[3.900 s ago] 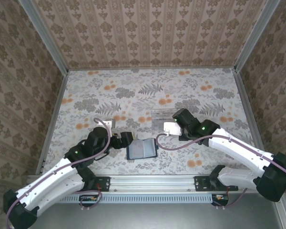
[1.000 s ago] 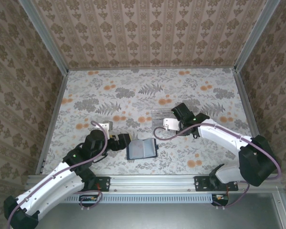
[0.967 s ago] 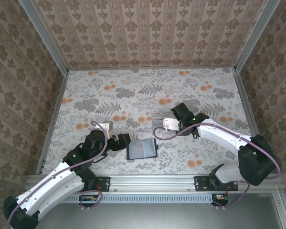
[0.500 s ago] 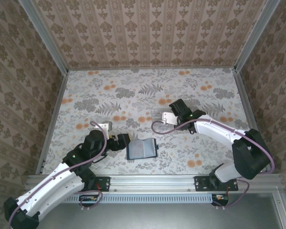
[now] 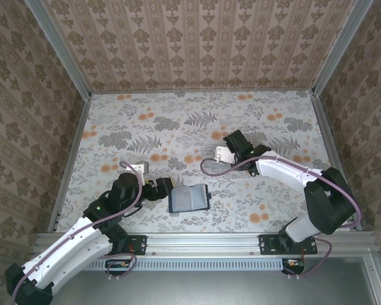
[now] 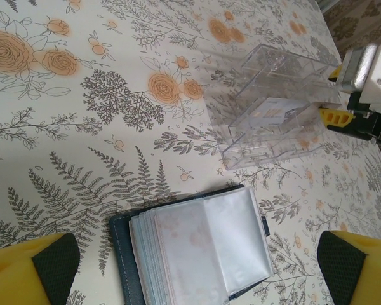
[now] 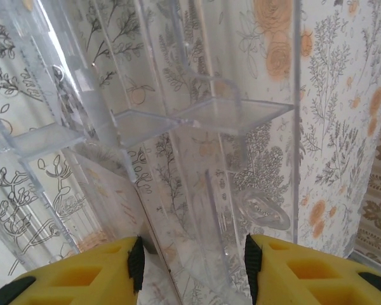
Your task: Take the credit cards out of the card holder
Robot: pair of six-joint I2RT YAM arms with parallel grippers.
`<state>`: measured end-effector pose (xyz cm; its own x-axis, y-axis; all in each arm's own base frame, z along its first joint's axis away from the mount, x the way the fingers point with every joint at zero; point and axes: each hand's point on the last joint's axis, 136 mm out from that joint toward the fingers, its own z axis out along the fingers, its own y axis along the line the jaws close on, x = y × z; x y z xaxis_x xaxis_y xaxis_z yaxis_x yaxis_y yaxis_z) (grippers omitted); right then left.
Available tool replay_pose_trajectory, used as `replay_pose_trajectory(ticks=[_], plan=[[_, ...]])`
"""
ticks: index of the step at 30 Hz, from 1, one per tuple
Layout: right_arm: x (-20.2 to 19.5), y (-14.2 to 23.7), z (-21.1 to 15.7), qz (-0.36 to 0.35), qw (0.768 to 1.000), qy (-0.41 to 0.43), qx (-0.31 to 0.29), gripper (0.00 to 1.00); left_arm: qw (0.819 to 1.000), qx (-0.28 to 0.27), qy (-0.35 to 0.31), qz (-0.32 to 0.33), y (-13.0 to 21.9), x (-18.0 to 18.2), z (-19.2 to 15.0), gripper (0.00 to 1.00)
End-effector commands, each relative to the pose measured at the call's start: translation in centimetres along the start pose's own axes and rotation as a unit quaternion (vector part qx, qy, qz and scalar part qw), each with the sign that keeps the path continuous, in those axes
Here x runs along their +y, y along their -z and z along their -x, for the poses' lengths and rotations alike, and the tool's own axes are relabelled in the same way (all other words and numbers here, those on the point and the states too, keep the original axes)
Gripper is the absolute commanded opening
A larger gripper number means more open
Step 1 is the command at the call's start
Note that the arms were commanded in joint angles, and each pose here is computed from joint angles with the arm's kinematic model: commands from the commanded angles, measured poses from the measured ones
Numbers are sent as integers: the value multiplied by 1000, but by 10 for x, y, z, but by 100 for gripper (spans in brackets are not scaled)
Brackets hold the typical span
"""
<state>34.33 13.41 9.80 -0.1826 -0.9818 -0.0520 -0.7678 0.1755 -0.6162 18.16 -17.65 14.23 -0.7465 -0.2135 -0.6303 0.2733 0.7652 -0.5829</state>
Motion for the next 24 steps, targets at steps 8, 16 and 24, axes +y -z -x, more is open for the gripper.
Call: replay_pose_trajectory(ticks=[8, 16, 24], plan=[[-26, 41, -3, -24, 992, -121, -9, 57, 1000, 1, -2, -1, -2, 3, -3, 100], [-2, 90, 11, 4, 962, -264, -76, 51, 1000, 20, 4, 11, -11, 7, -7, 100], [38, 124, 72, 90, 907, -360, -200, 40, 997, 60, 26, 32, -27, 12, -19, 94]])
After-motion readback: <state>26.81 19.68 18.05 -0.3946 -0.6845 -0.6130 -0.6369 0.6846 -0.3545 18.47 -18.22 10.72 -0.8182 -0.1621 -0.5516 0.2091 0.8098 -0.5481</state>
